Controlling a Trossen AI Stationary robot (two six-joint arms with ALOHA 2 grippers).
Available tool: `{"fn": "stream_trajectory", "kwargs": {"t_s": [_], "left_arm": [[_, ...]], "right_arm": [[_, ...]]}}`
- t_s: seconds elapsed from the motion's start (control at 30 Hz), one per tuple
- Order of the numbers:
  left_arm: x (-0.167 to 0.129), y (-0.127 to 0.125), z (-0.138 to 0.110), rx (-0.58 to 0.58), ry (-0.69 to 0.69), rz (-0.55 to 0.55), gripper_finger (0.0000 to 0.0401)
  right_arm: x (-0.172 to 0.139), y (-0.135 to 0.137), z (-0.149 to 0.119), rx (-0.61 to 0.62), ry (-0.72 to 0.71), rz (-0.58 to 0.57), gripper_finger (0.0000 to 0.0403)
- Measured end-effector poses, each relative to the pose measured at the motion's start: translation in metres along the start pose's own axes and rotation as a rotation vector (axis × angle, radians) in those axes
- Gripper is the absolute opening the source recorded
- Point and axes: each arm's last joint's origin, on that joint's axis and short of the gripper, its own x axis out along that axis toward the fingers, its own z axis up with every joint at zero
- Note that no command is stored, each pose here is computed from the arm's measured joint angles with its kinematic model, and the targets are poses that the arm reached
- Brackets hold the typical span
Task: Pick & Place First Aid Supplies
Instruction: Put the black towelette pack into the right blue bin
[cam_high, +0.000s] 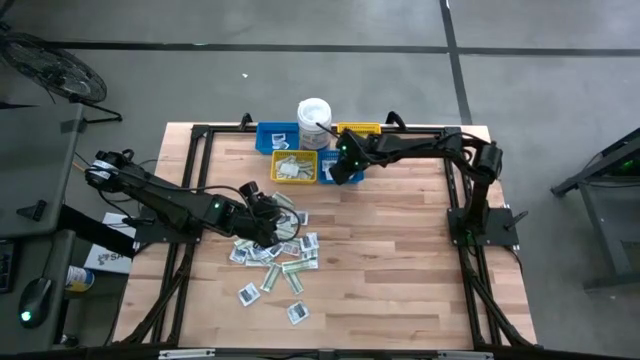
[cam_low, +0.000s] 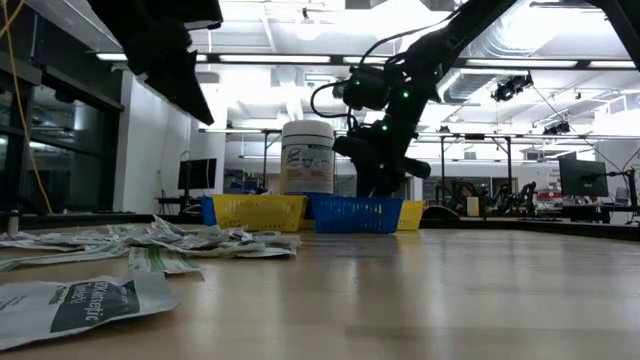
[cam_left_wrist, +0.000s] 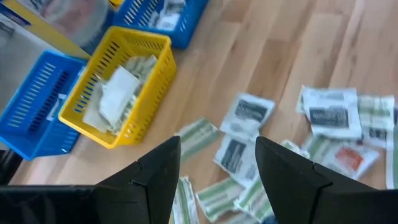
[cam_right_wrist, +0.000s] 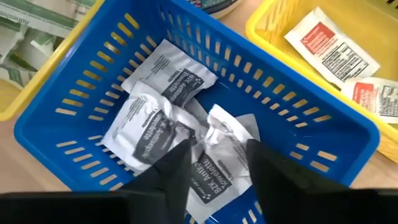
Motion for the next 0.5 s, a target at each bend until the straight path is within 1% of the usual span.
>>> {"fn": "stream_trajectory", "kwargs": {"t_s": [0.1,0.23,0.4,0.5], "left_arm": [[0.000,0.000,-0.002,0.010,0.026,-0.018,0.0206],[-0.002,0.002,-0.003,0.000,0.048,-0.040,0.0206],[-0.005,0.005,-0.005,-0.034,0.060,-0.038,0.0206],[-0.006,0.006,-0.005,-0.048,0.063,-0.037,0.0206]], "right_arm": [[-0.003,-0.001,0.002,0.005,-0.002,0.010,0.0176],[-0.019,0.000,0.007,-0.009,-0.050,0.026,0.0200],[-0.050,0.000,0.014,-0.049,-0.134,0.056,0.0213],[-0.068,0.002,0.016,-0.085,-0.165,0.117,0.0213]]}}
